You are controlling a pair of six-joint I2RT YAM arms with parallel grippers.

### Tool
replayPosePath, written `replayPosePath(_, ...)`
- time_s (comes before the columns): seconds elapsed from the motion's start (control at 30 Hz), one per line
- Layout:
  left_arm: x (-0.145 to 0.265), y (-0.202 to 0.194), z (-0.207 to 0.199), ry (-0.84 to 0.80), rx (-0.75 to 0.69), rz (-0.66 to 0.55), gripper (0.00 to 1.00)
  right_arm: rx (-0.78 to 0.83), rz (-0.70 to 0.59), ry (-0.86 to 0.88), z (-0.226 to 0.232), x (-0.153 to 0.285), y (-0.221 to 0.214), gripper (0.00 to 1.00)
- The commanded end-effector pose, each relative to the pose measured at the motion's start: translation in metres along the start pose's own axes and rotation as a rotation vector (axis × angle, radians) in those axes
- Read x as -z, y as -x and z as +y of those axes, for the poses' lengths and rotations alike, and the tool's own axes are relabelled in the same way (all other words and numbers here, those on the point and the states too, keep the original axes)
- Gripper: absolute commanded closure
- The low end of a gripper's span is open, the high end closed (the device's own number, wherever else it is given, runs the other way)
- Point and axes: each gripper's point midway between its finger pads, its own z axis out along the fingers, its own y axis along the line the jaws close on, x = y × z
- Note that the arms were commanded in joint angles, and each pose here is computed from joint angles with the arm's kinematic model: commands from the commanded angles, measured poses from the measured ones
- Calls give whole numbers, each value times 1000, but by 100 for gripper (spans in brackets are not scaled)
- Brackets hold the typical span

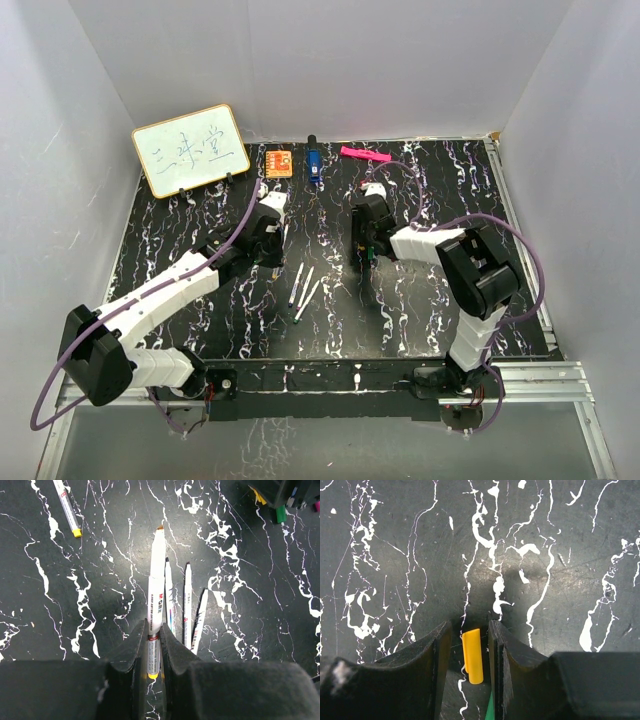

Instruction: Insert the pens into the pen caps

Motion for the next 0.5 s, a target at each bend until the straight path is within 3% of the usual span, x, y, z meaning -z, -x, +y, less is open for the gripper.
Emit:
replayPosePath(0.0,3,7,-2,-17,15,-37,100,78,42,-98,-3,1,-16,66)
replayPosePath(0.33,2,9,-3,-24,22,-46,100,143,92,-203,-9,8,-40,69)
replayPosePath(0.47,2,7,-3,-22,27,-45,100,135,110,-203,-10,10,-44,79)
